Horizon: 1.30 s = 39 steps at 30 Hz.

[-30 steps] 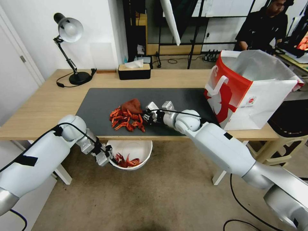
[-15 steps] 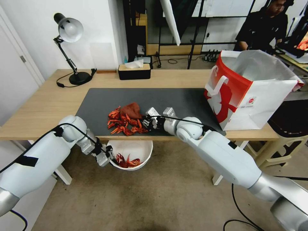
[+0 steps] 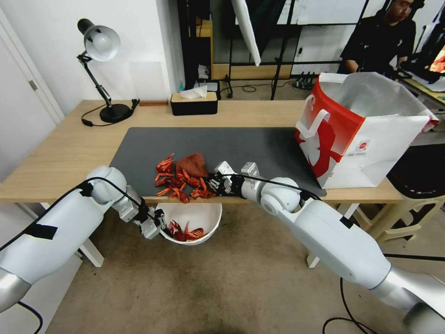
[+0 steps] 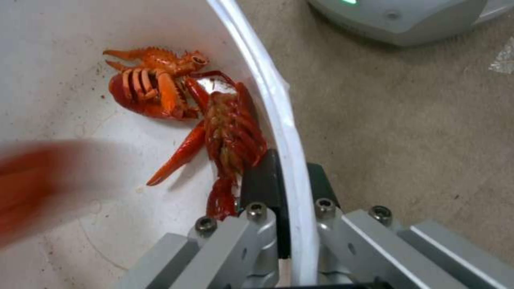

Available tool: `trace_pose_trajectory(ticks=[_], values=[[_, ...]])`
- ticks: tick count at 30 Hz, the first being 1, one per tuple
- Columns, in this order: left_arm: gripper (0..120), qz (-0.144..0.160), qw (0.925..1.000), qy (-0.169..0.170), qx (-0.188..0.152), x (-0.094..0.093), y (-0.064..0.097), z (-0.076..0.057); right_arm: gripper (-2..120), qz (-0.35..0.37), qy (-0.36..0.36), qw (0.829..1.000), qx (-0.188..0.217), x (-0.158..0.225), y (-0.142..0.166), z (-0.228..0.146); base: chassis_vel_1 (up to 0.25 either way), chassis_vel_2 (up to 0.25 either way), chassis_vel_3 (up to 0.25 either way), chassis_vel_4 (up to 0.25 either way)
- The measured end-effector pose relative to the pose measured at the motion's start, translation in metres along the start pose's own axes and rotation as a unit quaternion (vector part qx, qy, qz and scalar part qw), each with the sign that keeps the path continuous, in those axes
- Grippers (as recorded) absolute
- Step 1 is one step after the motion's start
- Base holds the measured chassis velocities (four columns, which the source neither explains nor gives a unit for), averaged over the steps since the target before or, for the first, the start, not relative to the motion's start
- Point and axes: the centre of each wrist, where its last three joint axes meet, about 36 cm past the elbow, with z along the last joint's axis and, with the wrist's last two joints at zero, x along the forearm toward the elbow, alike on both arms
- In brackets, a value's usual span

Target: Sweep shrimp from table into container with towel, then put container into takeout bag.

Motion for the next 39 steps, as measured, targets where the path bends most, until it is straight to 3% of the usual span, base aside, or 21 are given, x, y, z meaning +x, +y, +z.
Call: trace_pose_trajectory(ticks=[39], values=[[0,-0.001,1.0,0.004,0.008,0.005,-0.002,0.005,7,0.001,-0.015,1.0,-0.017,0.039,0.028,0.016,0.0,0.0,0.0,0.0]])
